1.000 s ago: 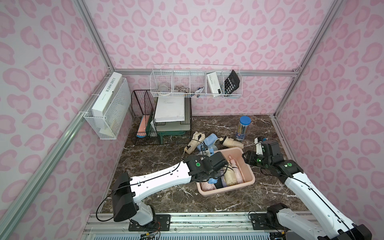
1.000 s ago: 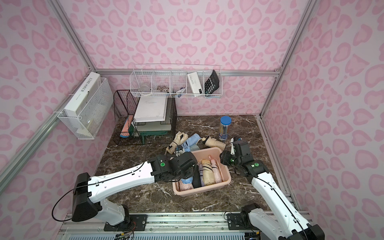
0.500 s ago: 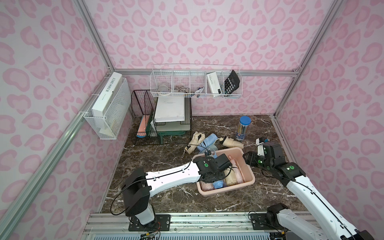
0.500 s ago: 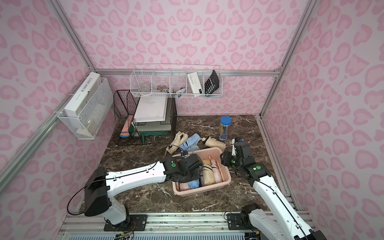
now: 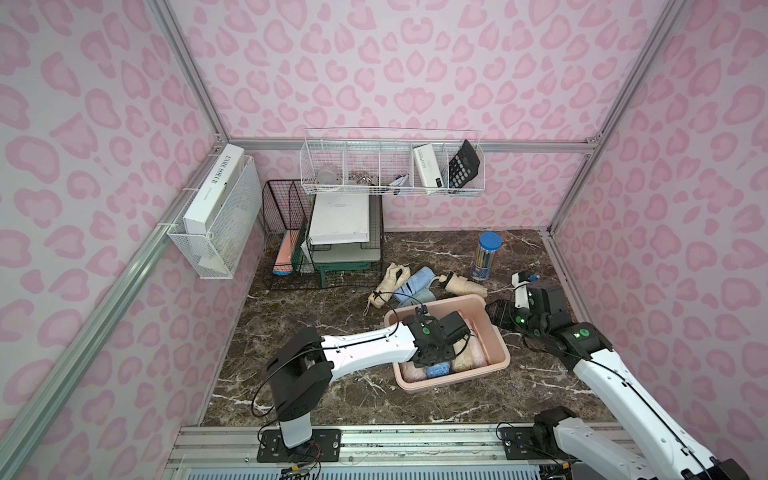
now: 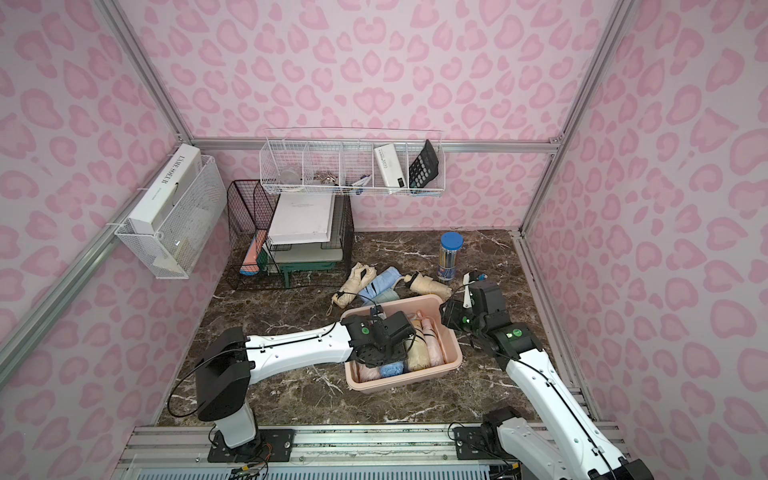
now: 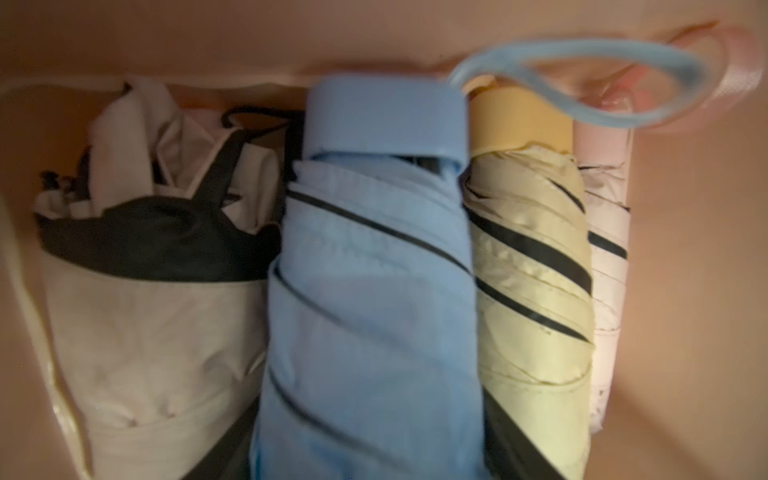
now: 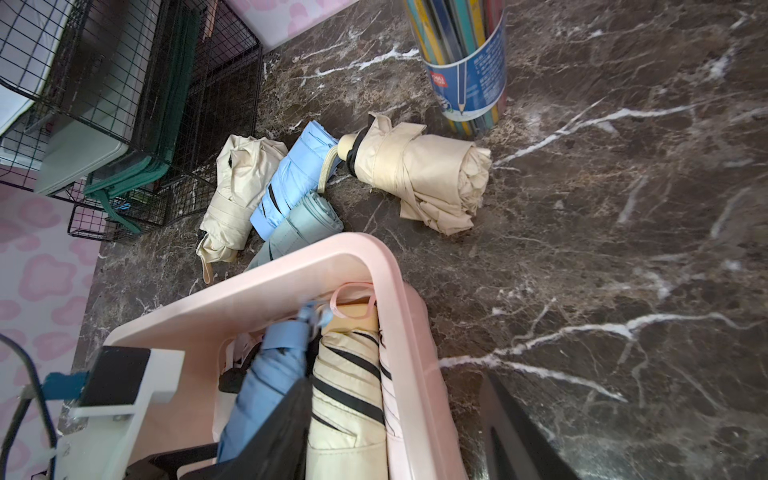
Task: Put the umbrella into the storage box
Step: Place the umbrella in the storage box.
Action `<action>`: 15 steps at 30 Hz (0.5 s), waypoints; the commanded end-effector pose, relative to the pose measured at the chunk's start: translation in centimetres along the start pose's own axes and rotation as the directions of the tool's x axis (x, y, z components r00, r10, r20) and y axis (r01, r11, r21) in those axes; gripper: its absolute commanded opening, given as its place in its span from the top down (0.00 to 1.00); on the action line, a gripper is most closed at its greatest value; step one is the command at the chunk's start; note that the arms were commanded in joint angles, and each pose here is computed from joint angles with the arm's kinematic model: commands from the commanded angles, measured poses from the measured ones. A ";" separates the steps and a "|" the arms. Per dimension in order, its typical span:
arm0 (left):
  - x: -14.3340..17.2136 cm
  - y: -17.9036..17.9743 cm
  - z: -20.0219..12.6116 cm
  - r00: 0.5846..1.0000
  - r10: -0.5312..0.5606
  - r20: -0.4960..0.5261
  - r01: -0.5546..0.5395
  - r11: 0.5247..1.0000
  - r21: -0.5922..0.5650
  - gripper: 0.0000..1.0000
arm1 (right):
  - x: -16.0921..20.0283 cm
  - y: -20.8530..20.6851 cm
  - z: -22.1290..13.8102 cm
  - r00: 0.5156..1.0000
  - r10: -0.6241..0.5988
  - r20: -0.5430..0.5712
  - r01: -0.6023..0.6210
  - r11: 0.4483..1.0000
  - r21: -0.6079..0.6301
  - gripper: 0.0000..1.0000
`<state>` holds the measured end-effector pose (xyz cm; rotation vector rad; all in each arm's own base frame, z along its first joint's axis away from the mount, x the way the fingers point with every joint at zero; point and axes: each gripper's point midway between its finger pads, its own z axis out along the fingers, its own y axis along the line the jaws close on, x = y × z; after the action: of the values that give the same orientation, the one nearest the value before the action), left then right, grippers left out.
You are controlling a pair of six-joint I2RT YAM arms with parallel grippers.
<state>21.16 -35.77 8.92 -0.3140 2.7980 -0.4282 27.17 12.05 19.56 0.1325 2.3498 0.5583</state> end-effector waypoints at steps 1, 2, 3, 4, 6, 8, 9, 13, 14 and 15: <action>-0.6 0.0 -0.6 0.999 -0.033 0.029 0.033 0.999 0.009 0.23 | -0.3 0.3 -0.3 1.000 -0.011 0.005 0.011 1.000 -0.007 0.42; -0.7 0.1 -0.8 0.999 -0.039 0.033 0.039 0.999 0.010 0.21 | -0.5 0.4 -0.4 1.000 -0.014 0.008 0.014 1.000 -0.008 0.41; -0.7 0.4 -1.0 0.998 -0.046 0.035 0.046 0.999 0.007 0.19 | -0.5 0.4 -0.4 1.000 -0.016 0.008 0.016 1.000 -0.006 0.41; -0.8 0.7 -1.3 0.998 -0.053 0.039 0.053 0.999 0.002 0.17 | -0.6 0.4 -0.4 1.000 -0.021 0.008 0.021 1.000 -0.005 0.41; -1.0 0.8 -2.3 0.997 -0.059 0.052 0.059 0.998 0.009 0.16 | -0.7 0.4 -0.3 1.000 -0.026 0.009 0.026 1.000 -0.001 0.41; -1.4 0.8 -3.6 0.996 -0.052 0.078 0.052 0.999 0.012 0.15 | -1.0 0.5 -0.3 0.999 -0.034 0.011 0.034 0.999 -0.002 0.40; -1.7 0.9 -4.3 0.995 -0.050 0.090 0.049 0.999 0.012 0.15 | -1.0 0.6 -0.3 0.999 -0.036 0.011 0.036 0.999 -0.002 0.40; -2.9 1.6 -7.9 0.987 -0.028 0.161 0.028 1.000 -0.001 0.15 | -1.7 1.0 -0.2 0.998 -0.055 0.020 0.055 0.998 -0.010 0.39; -3.2 2.1 -8.9 0.983 -0.024 0.184 0.027 1.000 -0.013 0.15 | -1.8 1.0 0.0 0.998 -0.060 0.021 0.060 0.998 -0.011 0.39; -3.5 2.6 -9.8 0.978 -0.023 0.207 0.029 0.999 -0.025 0.16 | -1.9 1.1 0.0 0.998 -0.065 0.023 0.065 0.998 -0.013 0.39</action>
<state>20.90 -33.08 16.89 -0.3674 2.6463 -0.4928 28.01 12.34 20.46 0.0877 2.3475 0.5388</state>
